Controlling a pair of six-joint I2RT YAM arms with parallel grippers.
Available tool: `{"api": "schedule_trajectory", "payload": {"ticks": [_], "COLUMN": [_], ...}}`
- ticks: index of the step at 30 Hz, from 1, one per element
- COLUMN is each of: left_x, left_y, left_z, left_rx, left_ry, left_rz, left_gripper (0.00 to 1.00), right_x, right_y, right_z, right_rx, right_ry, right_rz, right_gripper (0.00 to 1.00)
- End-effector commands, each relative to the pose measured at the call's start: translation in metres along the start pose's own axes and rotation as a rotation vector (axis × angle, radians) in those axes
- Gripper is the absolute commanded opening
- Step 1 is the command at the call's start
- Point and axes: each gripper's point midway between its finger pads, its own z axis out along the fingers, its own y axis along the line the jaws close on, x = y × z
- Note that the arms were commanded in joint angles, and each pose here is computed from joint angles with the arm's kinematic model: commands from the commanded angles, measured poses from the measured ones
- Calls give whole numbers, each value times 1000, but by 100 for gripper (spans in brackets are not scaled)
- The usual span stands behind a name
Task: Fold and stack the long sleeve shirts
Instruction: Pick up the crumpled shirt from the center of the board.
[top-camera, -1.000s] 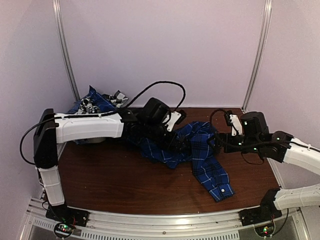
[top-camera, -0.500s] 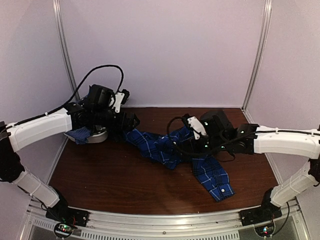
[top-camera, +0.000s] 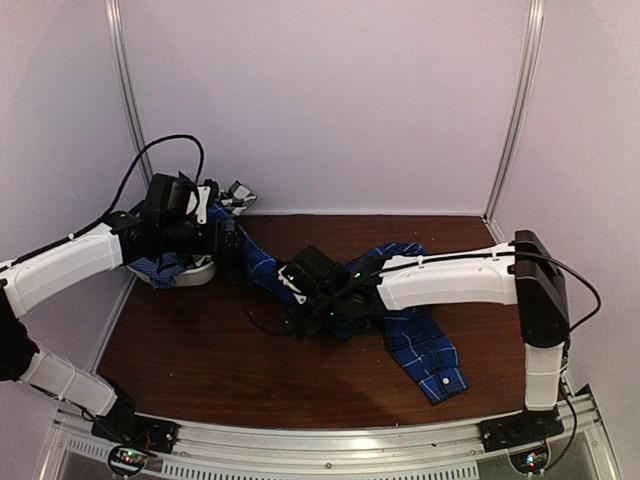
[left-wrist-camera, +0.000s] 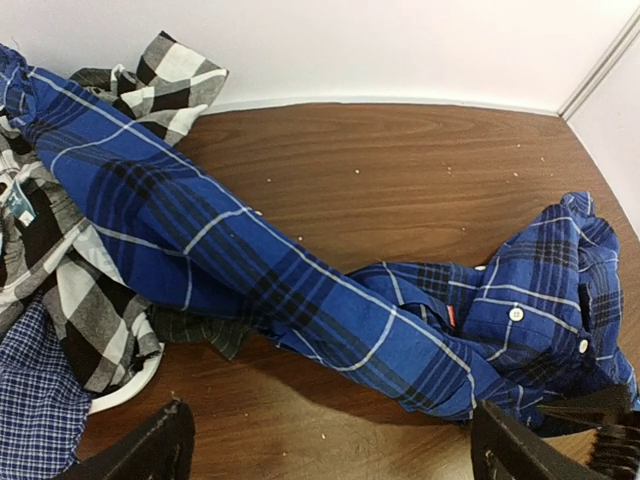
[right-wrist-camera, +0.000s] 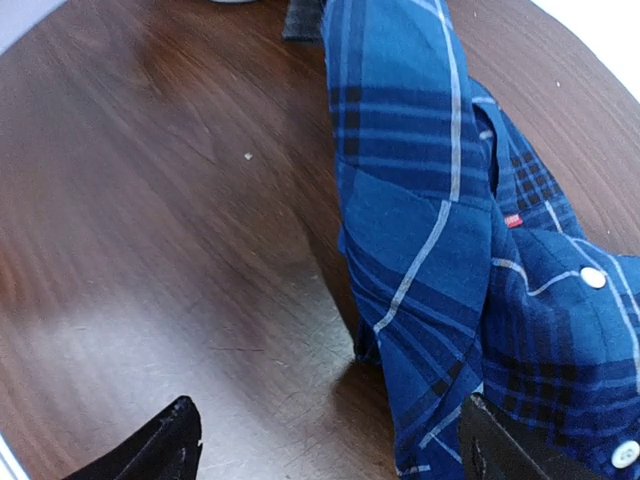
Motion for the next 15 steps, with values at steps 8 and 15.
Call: {"api": "schedule_trajectory", "payload": {"ticks": [8,15], "left_x": [-3,-4], "left_y": [10,10], "left_z": [-11,-12], "left_rx": [-27,-29], "left_ry": [-35,-37], "left_rz": [-1,14], "left_gripper": [98,98], "right_x": [30,31], "right_y": [-35,-51], "right_z": [47,39], "right_rx": [226,274], "right_ry": [145,144], "right_rz": [-27,-40], "right_gripper": [67,25]}}
